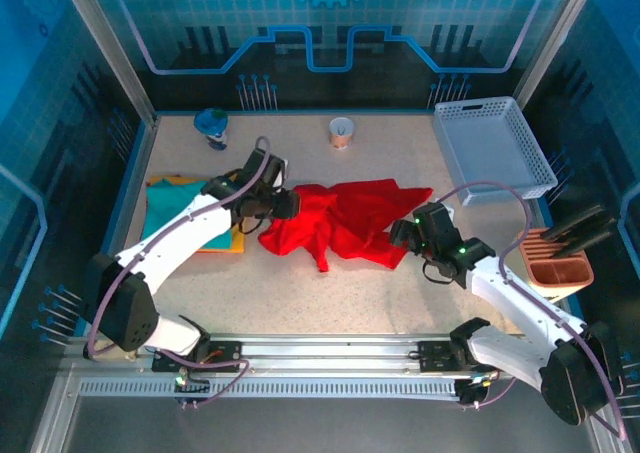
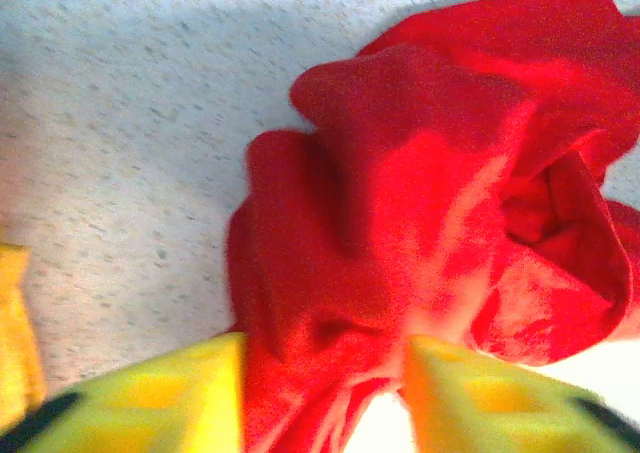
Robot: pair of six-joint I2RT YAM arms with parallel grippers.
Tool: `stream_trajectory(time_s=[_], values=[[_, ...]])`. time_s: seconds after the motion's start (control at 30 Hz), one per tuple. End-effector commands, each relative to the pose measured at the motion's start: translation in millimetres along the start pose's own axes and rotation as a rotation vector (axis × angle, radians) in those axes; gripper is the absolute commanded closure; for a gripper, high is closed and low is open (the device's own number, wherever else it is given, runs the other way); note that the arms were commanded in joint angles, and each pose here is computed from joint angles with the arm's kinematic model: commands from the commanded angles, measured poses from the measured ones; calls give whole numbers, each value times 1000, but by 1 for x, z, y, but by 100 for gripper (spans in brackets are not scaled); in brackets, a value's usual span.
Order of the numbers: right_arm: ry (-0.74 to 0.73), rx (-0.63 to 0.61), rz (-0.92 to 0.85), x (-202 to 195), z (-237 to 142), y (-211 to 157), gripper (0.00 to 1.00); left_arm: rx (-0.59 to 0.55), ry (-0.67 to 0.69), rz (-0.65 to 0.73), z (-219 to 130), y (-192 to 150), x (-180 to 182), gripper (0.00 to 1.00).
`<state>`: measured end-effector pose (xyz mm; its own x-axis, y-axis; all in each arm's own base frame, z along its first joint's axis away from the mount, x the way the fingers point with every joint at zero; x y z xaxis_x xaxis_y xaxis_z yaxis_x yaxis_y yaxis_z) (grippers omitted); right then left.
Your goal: Fold and stack the t-shirts
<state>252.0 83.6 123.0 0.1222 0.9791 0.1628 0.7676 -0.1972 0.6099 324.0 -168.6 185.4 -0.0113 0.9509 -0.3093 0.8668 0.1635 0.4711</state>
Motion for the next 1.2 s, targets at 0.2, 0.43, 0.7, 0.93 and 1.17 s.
stream_trajectory(time_s=[0.2, 0.43, 0.7, 0.93, 1.17], values=[[-19, -13, 20, -6, -3, 4, 0, 91, -42, -11, 11, 6, -15, 30], [-31, -17, 14, -7, -4, 8, 0, 162, -28, 66, 60, 1, -44, 30], [-115, -71, 133, -42, -24, 30, 4, 157, 181, 136, 106, 4, -20, 30], [45, -23, 124, -18, -11, 25, 8, 138, 281, 193, 119, 21, -5, 52], [246, 62, 66, 38, 14, 16, 15, 61, 283, 187, 99, 50, -6, 100]])
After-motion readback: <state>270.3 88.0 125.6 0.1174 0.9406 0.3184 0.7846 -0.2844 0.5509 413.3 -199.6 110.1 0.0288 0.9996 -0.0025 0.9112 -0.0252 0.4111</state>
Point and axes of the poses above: each hand's point on the last joint's axis, 136 mm out from that joint toward the fingers, its own z axis out along the fingers, its own x axis along the line the jaws close on, y = z × x, the point moved 2 cm from there along -z, back along the fingers, and after that the axes turned 10 degrees about -z, right-handed, at the moved point
